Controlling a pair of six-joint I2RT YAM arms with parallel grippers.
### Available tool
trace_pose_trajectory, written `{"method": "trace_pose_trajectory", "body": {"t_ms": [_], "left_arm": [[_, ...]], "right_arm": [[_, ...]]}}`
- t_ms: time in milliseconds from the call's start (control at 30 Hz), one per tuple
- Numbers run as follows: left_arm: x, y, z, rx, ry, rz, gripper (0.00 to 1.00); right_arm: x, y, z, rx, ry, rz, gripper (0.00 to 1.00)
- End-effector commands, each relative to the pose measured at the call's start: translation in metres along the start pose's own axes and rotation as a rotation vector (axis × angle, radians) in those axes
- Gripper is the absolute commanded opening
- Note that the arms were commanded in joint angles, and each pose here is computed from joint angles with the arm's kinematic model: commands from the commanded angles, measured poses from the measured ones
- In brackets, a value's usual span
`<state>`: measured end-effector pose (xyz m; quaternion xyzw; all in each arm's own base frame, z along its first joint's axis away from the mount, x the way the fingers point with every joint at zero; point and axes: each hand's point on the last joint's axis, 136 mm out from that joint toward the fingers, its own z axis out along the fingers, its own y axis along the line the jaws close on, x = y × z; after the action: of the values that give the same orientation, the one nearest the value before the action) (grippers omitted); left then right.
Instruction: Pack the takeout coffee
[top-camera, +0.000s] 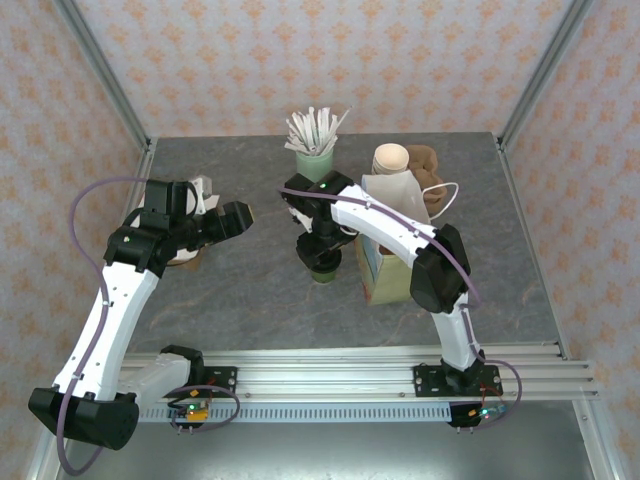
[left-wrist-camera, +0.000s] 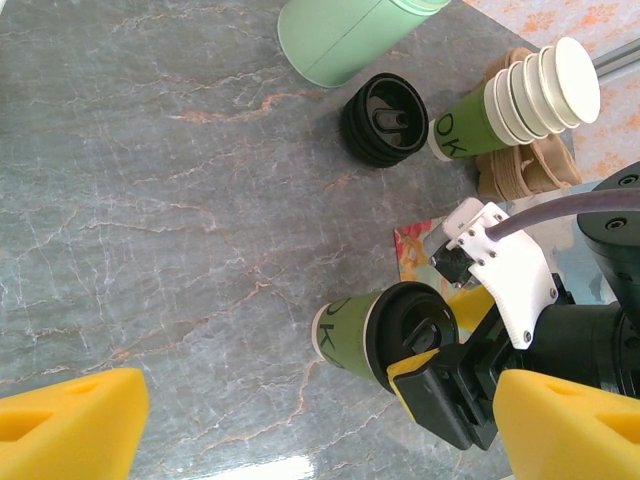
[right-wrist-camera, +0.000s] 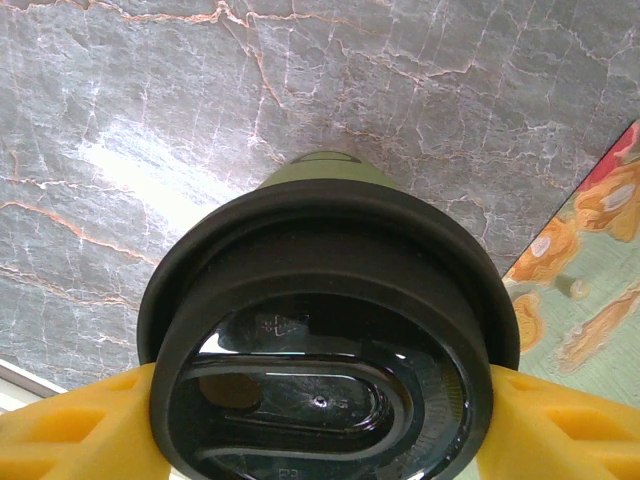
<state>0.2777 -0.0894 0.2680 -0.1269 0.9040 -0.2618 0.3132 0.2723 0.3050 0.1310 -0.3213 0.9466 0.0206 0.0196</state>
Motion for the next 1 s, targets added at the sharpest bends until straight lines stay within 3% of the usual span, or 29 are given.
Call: {"method": "trace_pose_trajectory", "body": {"t_ms": [0, 467, 667, 967], "left_arm": [[-0.008, -0.002, -0.004, 0.010, -0.039, 0.018, 0.90], [-0.011, 0.002, -0.004, -0.016, -0.050, 0.021, 0.90], [-0.018, 0.010, -0.010, -0.077, -0.089, 0.012, 0.90], [-0.032, 0.014, -0.039, -0.144, -0.196, -0.007, 0.90]], "right_arm": [[0.003, -0.006, 0.002, 0.025, 0.027, 0.006, 0.69], [-0.008, 0.019, -0.058, -0.025, -0.097, -0.021, 0.65], [-0.011, 0.040, -0.104, -0.043, -0.202, -0.052, 0.65], [-0.014, 0.063, -0.193, -0.188, -0.442, -0.047, 0.62]]}}
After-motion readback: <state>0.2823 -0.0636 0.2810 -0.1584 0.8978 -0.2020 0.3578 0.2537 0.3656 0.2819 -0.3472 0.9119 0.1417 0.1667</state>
